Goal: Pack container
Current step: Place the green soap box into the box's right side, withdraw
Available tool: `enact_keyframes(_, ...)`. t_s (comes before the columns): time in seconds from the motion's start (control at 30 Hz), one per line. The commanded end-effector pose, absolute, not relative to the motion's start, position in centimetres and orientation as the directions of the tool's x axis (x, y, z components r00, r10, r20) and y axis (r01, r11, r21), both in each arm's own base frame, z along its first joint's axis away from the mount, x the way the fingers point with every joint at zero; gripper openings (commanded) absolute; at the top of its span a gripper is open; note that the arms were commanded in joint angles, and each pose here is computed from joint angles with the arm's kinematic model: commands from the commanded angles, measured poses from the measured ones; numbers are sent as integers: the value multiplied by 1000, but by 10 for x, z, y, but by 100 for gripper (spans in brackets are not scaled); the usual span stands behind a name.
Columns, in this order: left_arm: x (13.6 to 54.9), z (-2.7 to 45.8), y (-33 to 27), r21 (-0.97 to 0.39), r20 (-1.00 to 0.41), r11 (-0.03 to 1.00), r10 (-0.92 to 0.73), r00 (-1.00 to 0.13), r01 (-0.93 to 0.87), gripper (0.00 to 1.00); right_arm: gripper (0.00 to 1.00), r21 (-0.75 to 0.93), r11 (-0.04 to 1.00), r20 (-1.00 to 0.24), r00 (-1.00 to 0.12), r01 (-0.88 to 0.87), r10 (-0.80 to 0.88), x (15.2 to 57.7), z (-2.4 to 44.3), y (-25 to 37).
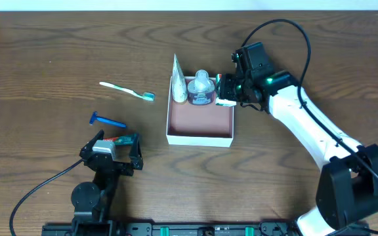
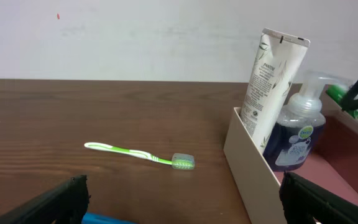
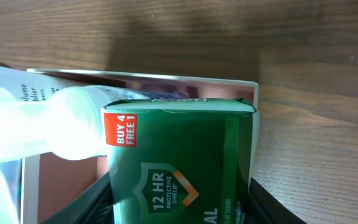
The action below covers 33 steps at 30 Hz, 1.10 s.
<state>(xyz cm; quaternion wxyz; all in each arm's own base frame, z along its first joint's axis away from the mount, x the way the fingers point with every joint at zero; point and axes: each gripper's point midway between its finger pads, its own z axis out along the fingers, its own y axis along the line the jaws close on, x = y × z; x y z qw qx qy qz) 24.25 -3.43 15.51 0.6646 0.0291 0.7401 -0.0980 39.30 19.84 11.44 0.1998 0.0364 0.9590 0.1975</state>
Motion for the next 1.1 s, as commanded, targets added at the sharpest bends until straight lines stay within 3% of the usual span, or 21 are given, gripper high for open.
enact_keyframes(0.0, 241, 138, -38, -113, -983, 976, -81, -167, 188, 98, 50, 399, 917, -372, -915, -8, 154, 394, 116, 204)
enact_keyframes(0.37, 241, 138, -38, -113, -983, 976, -81, -167, 188, 98, 55, 401, 916, -382, -912, -15, 152, 396, 117, 204)
enact_keyframes(0.6, 241, 138, -38, -113, -983, 976, -81, -167, 188, 98, 66, 403, 915, -386, -910, -18, 153, 397, 118, 205)
enact_keyframes(1.07, 241, 138, -38, -113, -983, 976, -81, -167, 188, 98, 66, 408, 913, -397, -905, -23, 155, 400, 120, 206)
